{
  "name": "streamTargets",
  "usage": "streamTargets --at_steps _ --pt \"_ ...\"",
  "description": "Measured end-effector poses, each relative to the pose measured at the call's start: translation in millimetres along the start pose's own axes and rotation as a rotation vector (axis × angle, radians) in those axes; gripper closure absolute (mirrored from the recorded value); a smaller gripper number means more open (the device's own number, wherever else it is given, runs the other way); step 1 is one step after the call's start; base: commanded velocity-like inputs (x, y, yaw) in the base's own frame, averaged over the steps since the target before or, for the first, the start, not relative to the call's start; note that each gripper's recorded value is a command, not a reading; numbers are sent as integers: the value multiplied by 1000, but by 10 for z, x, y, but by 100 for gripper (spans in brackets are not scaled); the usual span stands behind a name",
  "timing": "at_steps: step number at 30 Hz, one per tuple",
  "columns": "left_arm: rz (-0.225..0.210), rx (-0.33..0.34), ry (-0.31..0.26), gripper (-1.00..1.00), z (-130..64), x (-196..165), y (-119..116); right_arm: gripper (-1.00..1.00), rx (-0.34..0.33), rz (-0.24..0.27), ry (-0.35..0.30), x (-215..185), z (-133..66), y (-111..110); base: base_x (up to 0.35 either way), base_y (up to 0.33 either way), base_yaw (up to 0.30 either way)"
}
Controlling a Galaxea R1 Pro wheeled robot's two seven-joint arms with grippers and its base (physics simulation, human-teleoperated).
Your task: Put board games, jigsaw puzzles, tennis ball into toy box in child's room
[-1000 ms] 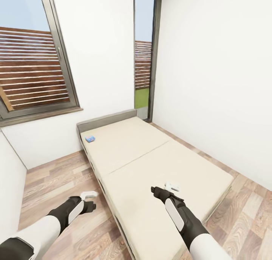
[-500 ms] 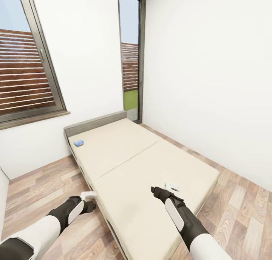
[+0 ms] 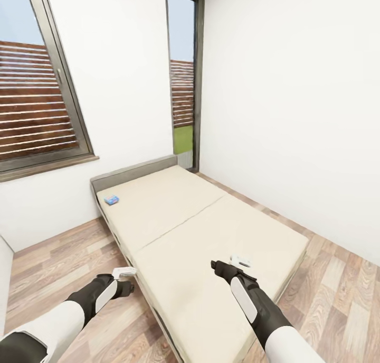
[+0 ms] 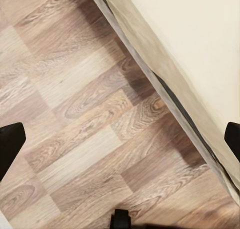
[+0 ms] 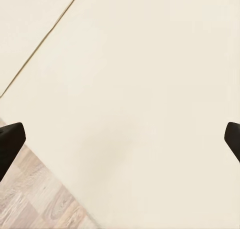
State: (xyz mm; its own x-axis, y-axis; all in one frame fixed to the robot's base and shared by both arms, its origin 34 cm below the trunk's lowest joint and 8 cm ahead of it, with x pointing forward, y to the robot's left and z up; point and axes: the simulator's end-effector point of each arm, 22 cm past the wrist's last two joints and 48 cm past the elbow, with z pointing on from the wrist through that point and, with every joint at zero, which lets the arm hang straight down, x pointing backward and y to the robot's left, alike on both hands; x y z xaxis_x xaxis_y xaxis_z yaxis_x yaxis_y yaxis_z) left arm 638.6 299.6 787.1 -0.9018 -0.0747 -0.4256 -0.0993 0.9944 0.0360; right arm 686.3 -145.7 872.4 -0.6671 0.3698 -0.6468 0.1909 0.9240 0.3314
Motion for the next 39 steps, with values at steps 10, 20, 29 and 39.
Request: streamTargets --at_steps 10,20,29,39 --pt "0 0 0 -100 0 0 -1 -100 0 1 0 0 0 -1 0 11 -159" --pt "0 1 0 -100 0 0 -1 -100 0 0 0 0 -1 1 6 3 -80" --pt "0 2 0 -100 -1 -1 -4 -100 0 1 0 0 -1 -1 67 42 -232" --pt "-1 2 0 -100 0 -1 -3 -100 0 1 0 0 0 -1 8 8 -236"
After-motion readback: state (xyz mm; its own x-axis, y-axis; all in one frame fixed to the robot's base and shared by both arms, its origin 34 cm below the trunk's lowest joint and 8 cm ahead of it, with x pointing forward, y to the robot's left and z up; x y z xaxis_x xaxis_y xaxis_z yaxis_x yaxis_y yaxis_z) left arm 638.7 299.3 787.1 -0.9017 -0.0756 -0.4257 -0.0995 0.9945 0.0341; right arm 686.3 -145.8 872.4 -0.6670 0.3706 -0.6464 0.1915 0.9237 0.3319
